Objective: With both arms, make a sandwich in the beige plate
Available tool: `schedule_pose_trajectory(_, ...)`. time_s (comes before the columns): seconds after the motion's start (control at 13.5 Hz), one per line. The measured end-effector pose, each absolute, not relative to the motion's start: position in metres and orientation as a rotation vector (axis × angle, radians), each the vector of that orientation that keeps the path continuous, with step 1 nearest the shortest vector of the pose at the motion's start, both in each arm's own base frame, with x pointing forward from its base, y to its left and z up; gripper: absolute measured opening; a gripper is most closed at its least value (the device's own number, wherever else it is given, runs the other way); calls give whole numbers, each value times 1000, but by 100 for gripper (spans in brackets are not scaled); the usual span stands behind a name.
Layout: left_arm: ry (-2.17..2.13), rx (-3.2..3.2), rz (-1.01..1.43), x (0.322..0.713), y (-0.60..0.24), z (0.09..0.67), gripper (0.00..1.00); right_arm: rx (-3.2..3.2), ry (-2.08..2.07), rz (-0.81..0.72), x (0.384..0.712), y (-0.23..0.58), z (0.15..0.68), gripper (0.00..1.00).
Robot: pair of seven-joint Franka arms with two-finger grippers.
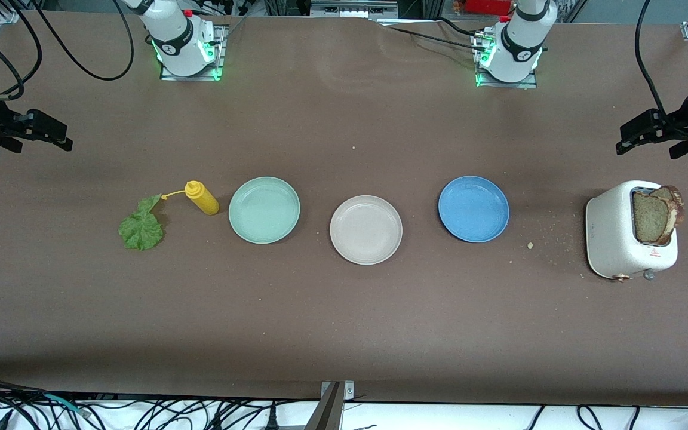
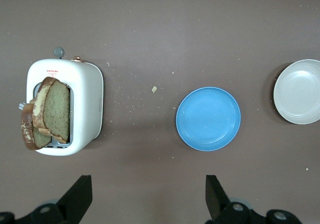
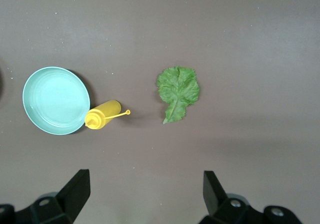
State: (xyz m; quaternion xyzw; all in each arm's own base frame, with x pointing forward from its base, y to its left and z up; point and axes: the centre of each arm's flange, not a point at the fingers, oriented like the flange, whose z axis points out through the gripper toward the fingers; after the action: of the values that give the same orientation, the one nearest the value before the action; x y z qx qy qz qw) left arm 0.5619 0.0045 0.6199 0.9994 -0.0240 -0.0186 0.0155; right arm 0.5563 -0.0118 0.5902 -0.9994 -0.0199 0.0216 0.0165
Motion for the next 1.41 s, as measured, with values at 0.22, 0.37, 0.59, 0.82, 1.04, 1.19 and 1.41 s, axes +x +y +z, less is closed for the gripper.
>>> schedule_pose_trajectory(0.22, -64, 3138, -70, 564, 11, 616, 100, -3107, -61, 67, 556, -12, 590, 100)
schedule_pose_trajectory(0.37, -58, 3164, -83, 567, 16, 610, 100, -3107, -61, 67, 556, -12, 590, 100)
schedule_pose_trajectory(0.59, -55, 3167, -94, 571, 18, 604, 100, -3107, -61, 67, 556, -12, 590, 100)
schedule_pose_trajectory(0.82, -55, 3167, -97, 573, 18, 601, 100, -3107, -61, 67, 556, -12, 590, 100)
schedule_pose_trajectory(1.04, -60, 3167, -91, 573, 16, 602, 100, -3107, -61, 67, 556, -12, 590, 100)
schedule_pose_trajectory(1.19, -69, 3166, -80, 573, 12, 604, 100, -3107, -61, 67, 556, -12, 590, 100)
schedule_pose_trajectory(1.41, -77, 3164, -64, 572, 8, 609, 100, -3107, -61, 67, 556, -12, 590, 100)
